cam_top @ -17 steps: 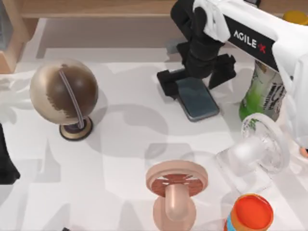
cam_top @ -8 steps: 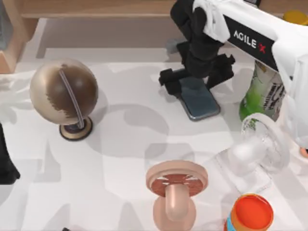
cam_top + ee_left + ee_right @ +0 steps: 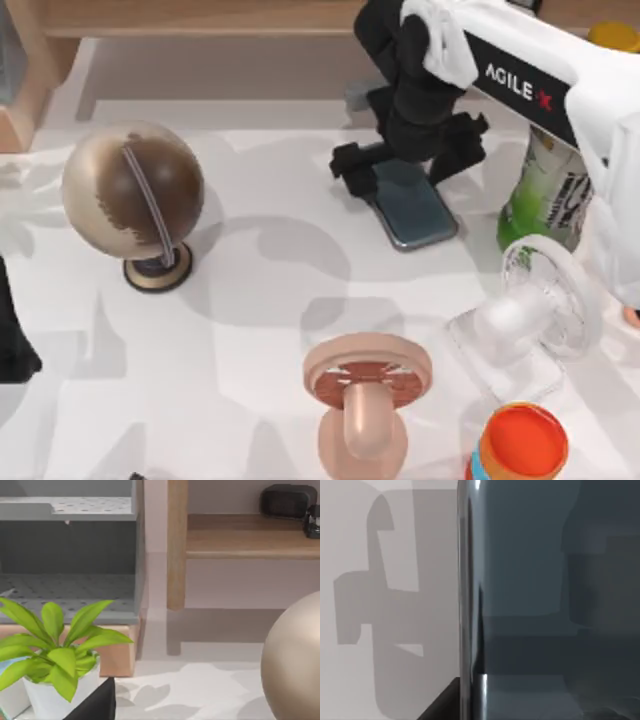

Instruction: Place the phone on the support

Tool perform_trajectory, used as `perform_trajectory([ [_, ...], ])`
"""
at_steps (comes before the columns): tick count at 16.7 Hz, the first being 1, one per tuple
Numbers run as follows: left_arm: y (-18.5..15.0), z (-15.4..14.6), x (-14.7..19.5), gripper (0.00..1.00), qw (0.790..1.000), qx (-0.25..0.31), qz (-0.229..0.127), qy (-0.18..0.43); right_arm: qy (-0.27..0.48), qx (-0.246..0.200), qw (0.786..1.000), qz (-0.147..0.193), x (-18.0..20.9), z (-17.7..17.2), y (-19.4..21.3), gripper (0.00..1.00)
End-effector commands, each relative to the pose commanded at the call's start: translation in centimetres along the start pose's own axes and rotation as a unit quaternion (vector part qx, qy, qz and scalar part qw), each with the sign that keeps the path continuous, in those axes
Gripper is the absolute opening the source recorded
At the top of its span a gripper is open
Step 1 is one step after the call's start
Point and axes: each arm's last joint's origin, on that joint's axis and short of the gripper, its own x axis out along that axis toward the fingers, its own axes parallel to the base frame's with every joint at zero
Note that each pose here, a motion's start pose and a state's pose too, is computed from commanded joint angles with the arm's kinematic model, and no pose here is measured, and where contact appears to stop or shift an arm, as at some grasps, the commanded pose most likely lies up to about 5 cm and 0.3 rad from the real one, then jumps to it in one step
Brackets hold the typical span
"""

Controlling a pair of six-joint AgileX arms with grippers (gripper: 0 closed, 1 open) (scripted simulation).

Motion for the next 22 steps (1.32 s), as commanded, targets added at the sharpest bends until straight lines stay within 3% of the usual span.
perform_trajectory([
  [6,0.0,0.0,0.0,1.00,1.000,0.000,0.000,0.000,0.000,0.000,1.000,0.000,0.0,0.0,0.0,0.00],
  [7,0.0,0.0,0.0,1.00,1.000,0.000,0.000,0.000,-0.012,0.001,1.000,-0.002,-1.7,0.1,-0.2,0.00],
  [13,0.0,0.0,0.0,1.00,1.000,0.000,0.000,0.000,-0.012,0.001,1.000,-0.002,-3.6,0.4,-0.2,0.00],
  [18,0.0,0.0,0.0,1.00,1.000,0.000,0.000,0.000,-0.012,0.002,1.000,-0.002,-3.7,0.4,-0.2,0.00],
  [22,0.0,0.0,0.0,1.00,1.000,0.000,0.000,0.000,-0.052,-0.014,0.999,-0.006,-7.0,0.1,2.0,0.00],
])
